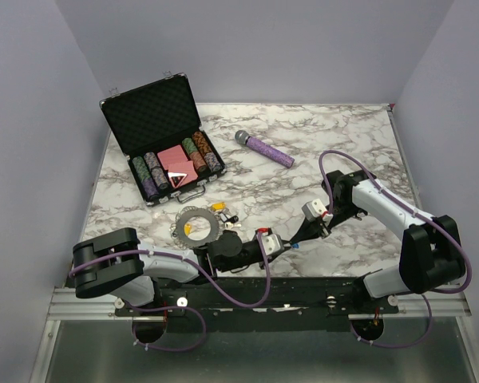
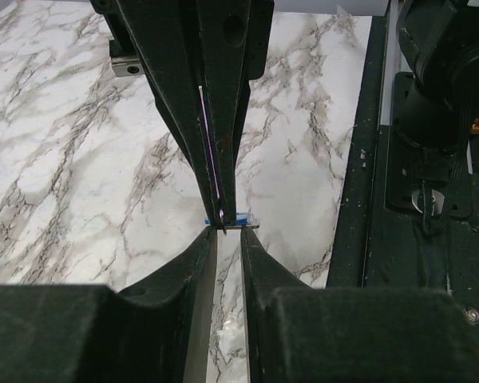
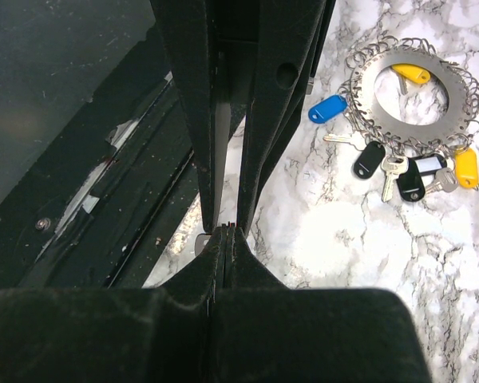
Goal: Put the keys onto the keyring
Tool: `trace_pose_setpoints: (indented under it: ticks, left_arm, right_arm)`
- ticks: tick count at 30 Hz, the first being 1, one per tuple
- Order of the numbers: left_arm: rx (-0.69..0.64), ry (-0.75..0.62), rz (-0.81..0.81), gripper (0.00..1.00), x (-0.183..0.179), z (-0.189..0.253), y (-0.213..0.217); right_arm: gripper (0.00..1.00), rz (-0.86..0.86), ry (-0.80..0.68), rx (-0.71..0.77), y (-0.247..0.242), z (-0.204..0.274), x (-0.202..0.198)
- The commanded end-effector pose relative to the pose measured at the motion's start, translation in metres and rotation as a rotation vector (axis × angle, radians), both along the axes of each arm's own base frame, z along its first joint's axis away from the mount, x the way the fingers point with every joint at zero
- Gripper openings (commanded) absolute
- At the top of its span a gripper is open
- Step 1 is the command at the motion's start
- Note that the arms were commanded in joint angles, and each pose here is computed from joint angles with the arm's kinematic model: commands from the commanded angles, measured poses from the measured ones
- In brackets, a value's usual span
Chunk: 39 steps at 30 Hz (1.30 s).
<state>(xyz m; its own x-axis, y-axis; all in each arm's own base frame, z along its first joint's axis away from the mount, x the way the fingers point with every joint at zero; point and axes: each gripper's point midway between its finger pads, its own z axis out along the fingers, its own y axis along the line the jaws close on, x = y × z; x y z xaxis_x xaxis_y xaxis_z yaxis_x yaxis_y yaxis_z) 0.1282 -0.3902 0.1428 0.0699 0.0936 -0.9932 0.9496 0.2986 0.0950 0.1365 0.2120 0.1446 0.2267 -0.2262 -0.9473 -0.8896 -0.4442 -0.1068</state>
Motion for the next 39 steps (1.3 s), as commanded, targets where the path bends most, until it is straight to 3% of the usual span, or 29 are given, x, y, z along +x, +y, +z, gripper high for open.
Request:
trace_pose_setpoints:
  ticks: [1, 14, 17, 39]
  left_arm:
    - [-0.065, -0.015, 0.034, 0.25, 0.007, 0.022, -0.007]
    - [-0.068, -0.015, 0.053, 0.13, 0.009, 0.024, -0.006]
    - [-0.073, -0.017, 0.037, 0.00, 0.007, 0.024, -0.007]
    - [-0.103, -0.065, 0.025, 0.00, 0.000, 0.022, 0.005]
  right_arm:
    - [0.01, 0.002, 0.070, 0.047, 0.004, 0.009, -0.013]
    - [0.01, -0.001, 0.073, 0.047, 0.003, 0.008, -0.012]
    - [0.01, -0.001, 0.078, 0.047, 0.004, 0.008, -0.013]
    - [0.18, -0.009, 0.096, 0.046, 0.004, 0.010, -0.013]
